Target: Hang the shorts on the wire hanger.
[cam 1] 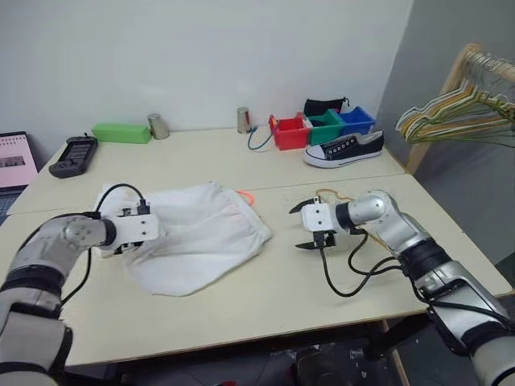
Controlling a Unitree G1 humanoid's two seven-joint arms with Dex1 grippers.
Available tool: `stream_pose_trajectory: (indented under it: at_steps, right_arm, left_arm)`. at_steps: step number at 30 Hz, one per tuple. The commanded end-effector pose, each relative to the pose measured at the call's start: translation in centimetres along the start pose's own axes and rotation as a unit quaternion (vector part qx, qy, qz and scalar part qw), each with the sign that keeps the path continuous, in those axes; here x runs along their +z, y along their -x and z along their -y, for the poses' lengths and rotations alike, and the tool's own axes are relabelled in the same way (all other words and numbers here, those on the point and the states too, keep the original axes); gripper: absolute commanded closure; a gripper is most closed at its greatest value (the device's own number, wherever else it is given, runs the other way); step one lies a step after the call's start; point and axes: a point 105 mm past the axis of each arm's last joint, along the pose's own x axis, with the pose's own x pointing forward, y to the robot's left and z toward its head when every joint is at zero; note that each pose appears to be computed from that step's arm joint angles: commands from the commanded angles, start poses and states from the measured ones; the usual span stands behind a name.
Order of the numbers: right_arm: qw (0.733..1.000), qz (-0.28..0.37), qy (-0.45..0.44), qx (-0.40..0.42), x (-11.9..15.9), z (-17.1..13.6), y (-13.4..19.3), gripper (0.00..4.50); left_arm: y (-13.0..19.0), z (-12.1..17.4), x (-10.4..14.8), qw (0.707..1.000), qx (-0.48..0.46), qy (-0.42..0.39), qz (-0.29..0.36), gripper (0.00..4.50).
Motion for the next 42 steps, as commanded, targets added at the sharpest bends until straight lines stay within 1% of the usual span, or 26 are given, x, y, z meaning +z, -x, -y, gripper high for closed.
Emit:
stream_pose_trajectory:
  at_steps: [1, 5, 7, 8, 10, 12, 14, 16, 18, 21, 23, 24, 30, 32, 34, 35, 38, 42]
  right_arm:
    - [0.999, 0.007, 0.054, -0.004, 1.1, 1.4, -0.9, 0.0]
    - [0.997, 0.006, 0.078, 0.0, 1.6, 1.9, -2.8, 0.0]
    - [0.996, -0.006, 0.09, 0.003, 1.6, 2.0, -3.6, 0.0]
    - [0.995, -0.013, 0.098, 0.006, 1.4, 1.9, -3.9, 0.0]
    - [0.993, -0.035, 0.11, 0.006, 0.8, 2.0, -4.4, 0.0]
    - [0.991, -0.058, 0.121, 0.007, 0.3, 2.0, -4.7, 0.0]
    - [0.988, -0.075, 0.134, 0.005, 0.0, 2.1, -5.1, 0.0]
    - [0.985, -0.087, 0.147, 0.005, -0.2, 2.2, -5.3, 0.0]
    - [0.982, -0.096, 0.161, 0.008, -0.4, 2.2, -5.4, 0.0]
    - [0.981, -0.106, 0.162, 0.009, -0.7, 2.2, -5.3, 0.47]
    - [0.982, -0.108, 0.155, 0.007, -1.0, 2.4, -4.9, 1.07]
    - [0.983, -0.108, 0.148, 0.005, -1.2, 2.4, -4.7, 1.3]
    - [0.987, -0.111, 0.112, -0.001, -2.5, 2.4, -3.2, 2.78]
    - [0.989, -0.114, 0.096, 0.005, -3.1, 2.0, -2.8, 3.34]
    - [0.991, -0.113, 0.072, 0.008, -3.9, 1.4, -2.2, 3.79]
    - [0.992, -0.108, 0.059, 0.003, -4.0, 1.3, -2.1, 3.95]
    - [0.994, -0.104, 0.04, 0.003, -4.6, 0.8, -1.6, 3.95]
    - [0.993, -0.111, 0.021, 0.015, -6.0, -0.3, 0.0, 3.95]
  left_arm:
    - [3.3, -1.4, -1.1, 1.0, 0.024, 0.012, -0.016, 1.31]
    - [6.9, 0.5, -3.2, 0.997, -0.005, 0.043, -0.062, 0.45]
    - [8.8, 1.8, -3.7, 0.994, -0.026, 0.068, -0.077, 0.04]
    - [9.4, 2.3, -3.4, 0.993, -0.034, 0.085, -0.074, 0.04]
    - [10.5, 3.1, -1.2, 0.989, -0.039, 0.143, -0.026, 0.04]
    - [10.9, 3.4, 1.8, 0.976, -0.023, 0.212, 0.044, 0.04]
    - [10.8, 4.7, 4.5, 0.961, -0.029, 0.257, 0.095, 0.04]
    - [10.5, 6.3, 6.2, 0.95, -0.044, 0.285, 0.118, 0.04]
    - [10.0, 7.6, 7.4, 0.943, -0.056, 0.302, 0.126, 0.04]
    - [8.7, 9.4, 8.8, 0.935, -0.06, 0.322, 0.133, 0.01]
    - [8.1, 9.9, 9.3, 0.933, -0.063, 0.327, 0.135, 0.01]
    - [7.9, 10.1, 9.4, 0.934, -0.065, 0.325, 0.135, 0.01]
    - [7.2, 9.7, 9.8, 0.936, -0.068, 0.316, 0.139, 0.01]
    - [6.9, 9.6, 10.0, 0.938, -0.073, 0.308, 0.142, 0.01]
    - [6.3, 9.3, 10.6, 0.94, -0.078, 0.296, 0.15, 0.01]
    - [6.1, 9.2, 10.8, 0.941, -0.08, 0.29, 0.154, 0.01]
    - [5.4, 8.9, 11.5, 0.943, -0.082, 0.276, 0.164, 0.01]
    - [4.5, 8.6, 13.4, 0.942, -0.093, 0.256, 0.193, 0.01]
